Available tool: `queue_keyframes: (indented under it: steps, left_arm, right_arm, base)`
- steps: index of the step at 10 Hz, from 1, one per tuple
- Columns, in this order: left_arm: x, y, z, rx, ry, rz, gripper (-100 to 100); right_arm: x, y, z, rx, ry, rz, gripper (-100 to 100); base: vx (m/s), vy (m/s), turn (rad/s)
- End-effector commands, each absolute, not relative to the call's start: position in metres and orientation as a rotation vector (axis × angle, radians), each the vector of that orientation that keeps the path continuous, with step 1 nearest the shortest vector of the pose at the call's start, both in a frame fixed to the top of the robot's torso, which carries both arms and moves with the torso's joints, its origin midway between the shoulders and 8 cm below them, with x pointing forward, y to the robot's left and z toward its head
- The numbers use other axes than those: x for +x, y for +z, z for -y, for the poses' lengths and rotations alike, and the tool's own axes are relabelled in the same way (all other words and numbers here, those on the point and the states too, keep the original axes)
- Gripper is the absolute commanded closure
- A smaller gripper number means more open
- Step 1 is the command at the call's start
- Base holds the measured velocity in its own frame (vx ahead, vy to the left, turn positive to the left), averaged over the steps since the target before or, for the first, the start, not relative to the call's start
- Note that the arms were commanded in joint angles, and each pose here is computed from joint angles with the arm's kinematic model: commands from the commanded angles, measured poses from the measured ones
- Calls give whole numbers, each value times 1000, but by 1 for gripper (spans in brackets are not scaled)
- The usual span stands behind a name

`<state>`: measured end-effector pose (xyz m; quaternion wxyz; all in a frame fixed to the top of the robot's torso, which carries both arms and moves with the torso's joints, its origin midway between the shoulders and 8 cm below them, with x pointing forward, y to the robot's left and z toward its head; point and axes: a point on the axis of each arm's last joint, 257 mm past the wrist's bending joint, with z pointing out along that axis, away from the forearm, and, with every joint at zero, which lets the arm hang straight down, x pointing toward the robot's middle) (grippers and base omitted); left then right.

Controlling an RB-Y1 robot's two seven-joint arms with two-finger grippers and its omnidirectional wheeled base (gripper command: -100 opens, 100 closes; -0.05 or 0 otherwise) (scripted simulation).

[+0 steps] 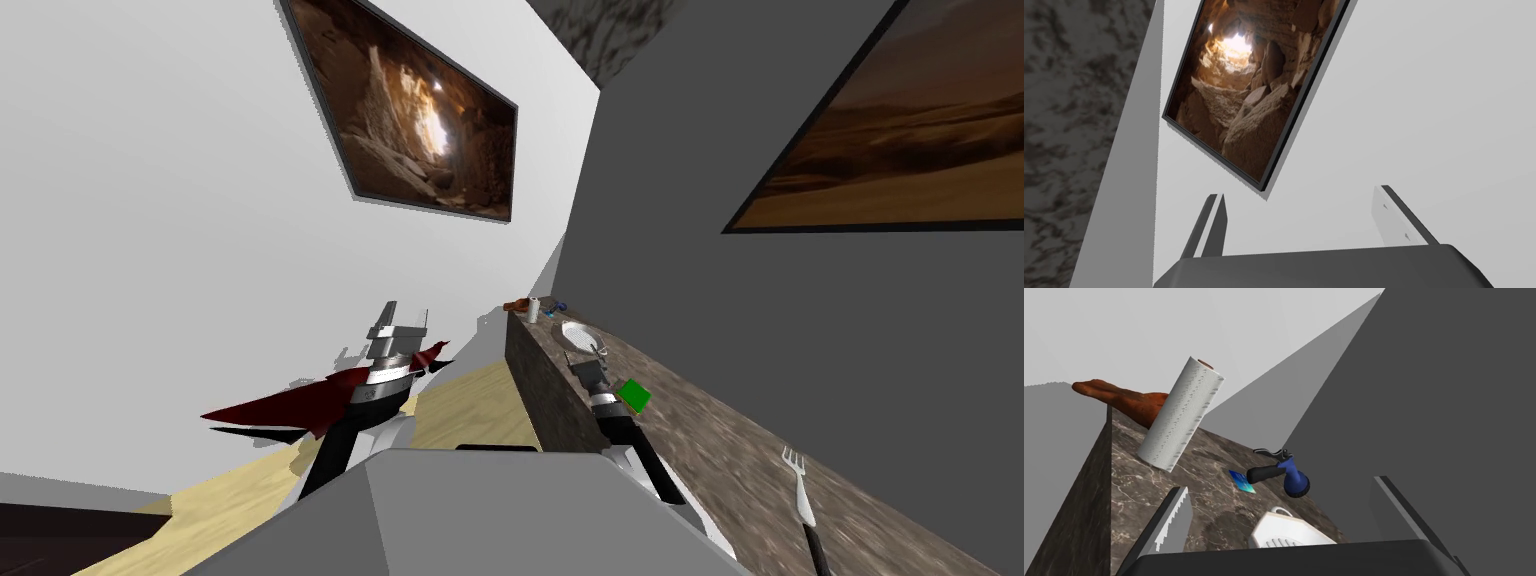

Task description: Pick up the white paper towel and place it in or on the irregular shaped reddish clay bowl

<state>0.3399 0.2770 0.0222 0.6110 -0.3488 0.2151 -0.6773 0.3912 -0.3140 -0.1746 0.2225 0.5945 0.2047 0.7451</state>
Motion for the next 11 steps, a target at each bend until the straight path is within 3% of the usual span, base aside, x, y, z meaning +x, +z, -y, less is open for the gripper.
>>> queue_keyframes:
  steps: [1,11]
  left_arm:
    - [340,22,-277,-805,-1563,-496,0]
    - [340,22,-277,-805,-1563,-496,0]
  right_arm:
    - [395,-187,318,1712,2082,-529,-100]
    - [409,-233,338,2005,2167,-337,-100]
  base:
    - [12,-22,184]
    - [34,-23,131]
